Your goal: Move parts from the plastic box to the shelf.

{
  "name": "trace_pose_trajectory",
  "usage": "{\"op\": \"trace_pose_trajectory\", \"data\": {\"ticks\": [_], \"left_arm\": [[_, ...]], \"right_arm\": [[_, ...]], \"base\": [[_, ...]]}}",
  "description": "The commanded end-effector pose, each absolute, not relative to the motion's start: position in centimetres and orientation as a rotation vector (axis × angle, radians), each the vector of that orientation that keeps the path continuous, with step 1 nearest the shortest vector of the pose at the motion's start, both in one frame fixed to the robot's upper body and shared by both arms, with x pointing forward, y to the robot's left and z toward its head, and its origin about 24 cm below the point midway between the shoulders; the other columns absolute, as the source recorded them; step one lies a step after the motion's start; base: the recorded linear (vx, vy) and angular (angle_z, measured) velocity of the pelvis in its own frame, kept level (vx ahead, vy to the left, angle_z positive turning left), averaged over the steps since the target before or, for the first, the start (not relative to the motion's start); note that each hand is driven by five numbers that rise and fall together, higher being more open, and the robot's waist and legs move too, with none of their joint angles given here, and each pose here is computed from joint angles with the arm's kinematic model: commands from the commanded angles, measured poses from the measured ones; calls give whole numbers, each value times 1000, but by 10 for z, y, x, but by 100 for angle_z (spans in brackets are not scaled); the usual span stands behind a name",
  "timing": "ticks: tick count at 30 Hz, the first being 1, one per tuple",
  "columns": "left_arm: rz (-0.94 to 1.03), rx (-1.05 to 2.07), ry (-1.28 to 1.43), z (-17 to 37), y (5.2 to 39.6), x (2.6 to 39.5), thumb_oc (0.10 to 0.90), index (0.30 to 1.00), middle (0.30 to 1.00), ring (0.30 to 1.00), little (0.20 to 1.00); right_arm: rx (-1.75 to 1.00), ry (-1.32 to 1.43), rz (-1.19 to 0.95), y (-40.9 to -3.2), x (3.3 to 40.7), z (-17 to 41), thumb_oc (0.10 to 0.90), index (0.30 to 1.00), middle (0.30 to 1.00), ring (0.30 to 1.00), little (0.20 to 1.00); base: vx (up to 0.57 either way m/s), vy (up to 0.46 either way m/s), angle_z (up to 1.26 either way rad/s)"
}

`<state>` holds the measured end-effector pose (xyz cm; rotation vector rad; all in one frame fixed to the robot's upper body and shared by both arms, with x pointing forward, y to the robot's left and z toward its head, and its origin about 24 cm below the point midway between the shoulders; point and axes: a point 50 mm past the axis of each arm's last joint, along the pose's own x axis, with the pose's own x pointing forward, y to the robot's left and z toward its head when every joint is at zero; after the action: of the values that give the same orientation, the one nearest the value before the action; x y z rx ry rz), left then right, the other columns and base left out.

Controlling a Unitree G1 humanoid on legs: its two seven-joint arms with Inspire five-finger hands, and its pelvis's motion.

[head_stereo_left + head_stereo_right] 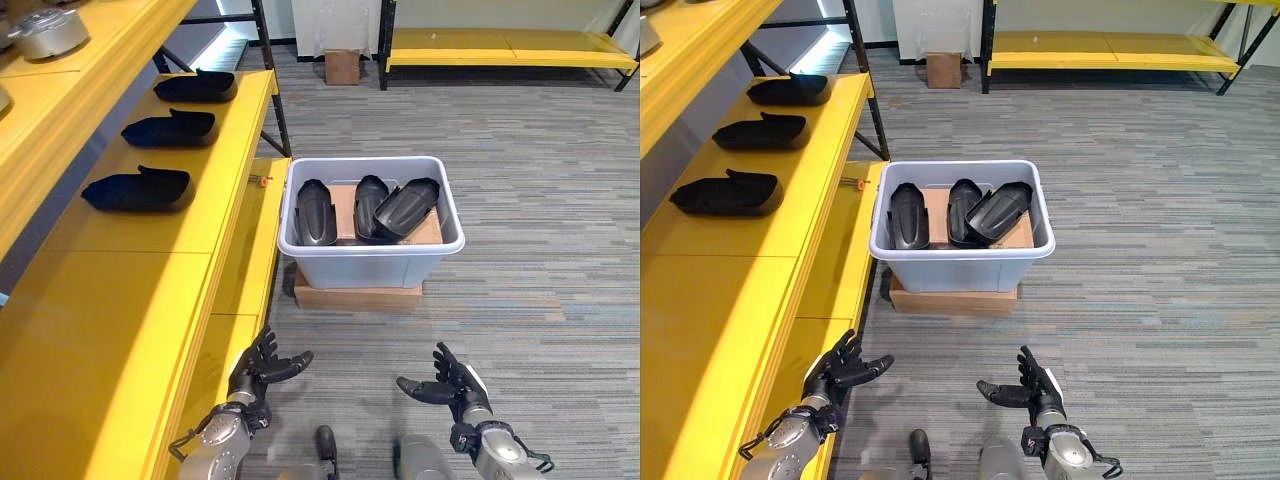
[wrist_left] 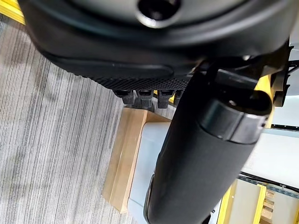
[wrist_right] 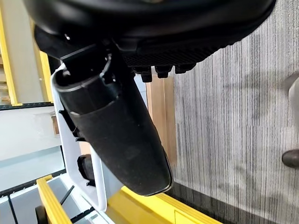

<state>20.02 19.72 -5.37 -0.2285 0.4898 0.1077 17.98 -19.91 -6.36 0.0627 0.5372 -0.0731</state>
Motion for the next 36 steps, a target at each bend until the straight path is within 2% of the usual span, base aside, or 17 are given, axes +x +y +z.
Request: {"op": "trace_pose_trajectory", "data": {"ticks": [1,8,17,25,36], "left_arm": [[89,-217,288,-21,201,220,900,1000,1000,1000,1000],[82,-216,321,-30,199,213,900,1000,1000,1000,1000],[36,-265,283,-22,181,226,900,1000,1000,1000,1000],[71,-282,322,-27,186,218,900,1000,1000,1000,1000],[53,-258,351,-36,183,211,900,1000,1000,1000,1000]], "right_arm": [[53,346,-70,-209,200,-32,900,1000,1000,1000,1000],[27,366,-52,-209,196,-35,900,1000,1000,1000,1000],[15,337,-85,-222,198,-28,900,1000,1000,1000,1000],[-12,364,-90,-225,196,-32,900,1000,1000,1000,1000],[-29,402,-59,-218,187,-41,900,1000,1000,1000,1000]], "base": [[276,-79,24],[313,-115,-7],[293,-243,39],[205,-230,-13],[317,136,-10]]}}
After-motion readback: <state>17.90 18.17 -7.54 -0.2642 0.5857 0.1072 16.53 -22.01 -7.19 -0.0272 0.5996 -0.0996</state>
